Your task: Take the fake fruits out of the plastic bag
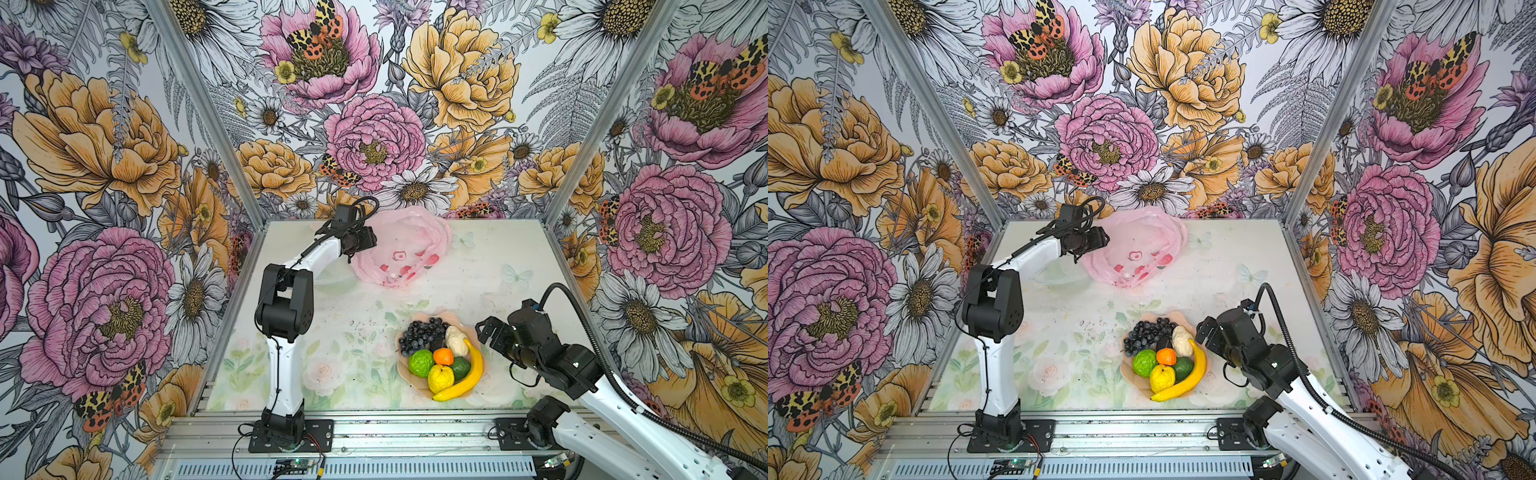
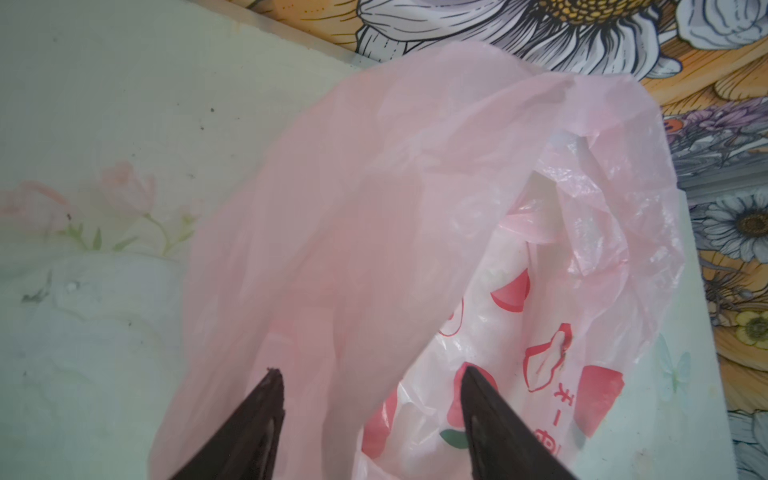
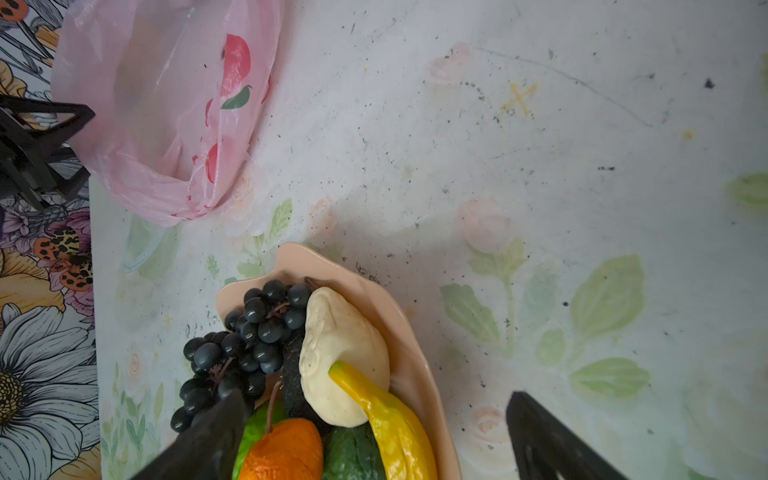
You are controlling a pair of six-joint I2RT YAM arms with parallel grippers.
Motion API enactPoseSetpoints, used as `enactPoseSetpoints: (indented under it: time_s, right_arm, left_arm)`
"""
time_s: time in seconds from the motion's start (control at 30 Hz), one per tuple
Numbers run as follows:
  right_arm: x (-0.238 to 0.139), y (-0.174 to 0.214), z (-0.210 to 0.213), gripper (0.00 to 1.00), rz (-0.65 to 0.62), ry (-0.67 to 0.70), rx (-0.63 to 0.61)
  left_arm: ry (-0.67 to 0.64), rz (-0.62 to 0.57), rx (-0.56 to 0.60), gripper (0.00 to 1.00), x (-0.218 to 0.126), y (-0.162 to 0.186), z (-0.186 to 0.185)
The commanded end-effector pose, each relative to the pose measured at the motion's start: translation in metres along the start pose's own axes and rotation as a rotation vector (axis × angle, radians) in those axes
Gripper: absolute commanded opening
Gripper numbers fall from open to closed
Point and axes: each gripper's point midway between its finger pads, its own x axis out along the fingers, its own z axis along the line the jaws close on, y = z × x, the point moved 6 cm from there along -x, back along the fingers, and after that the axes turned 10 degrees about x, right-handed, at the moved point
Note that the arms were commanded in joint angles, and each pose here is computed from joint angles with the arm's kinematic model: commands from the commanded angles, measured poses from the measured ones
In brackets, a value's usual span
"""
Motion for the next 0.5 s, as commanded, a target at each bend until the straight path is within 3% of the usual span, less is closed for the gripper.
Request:
enactPoseSetpoints:
  time_s: [0.0,0.07,0.2,0.47]
  right_arm:
    - [-0.003,0.008,-0.013,1.00,0.047,0.051,0.022]
    - [-0.006,0.010,-0.020,0.99,0.055,0.075,0.028]
    - [-0.015,0.015,-0.030,0.99,0.078,0.095,0.057]
    - [-0.014,0.041,-0.047,0.99,0.204,0.077,0.164]
  left_arm:
    - [-0.066,-0.045,-0.042,0.85,-0.053,-0.010,0.004]
    - [-0.075,-0.066,-0.057,0.99,-0.072,-0.009,0.006]
    - [-0.093,-0.110,-0.066,0.99,-0.109,0.000,0.007]
    - [-0.107,-0.235,-0.114,0.99,-0.151,0.036,0.016]
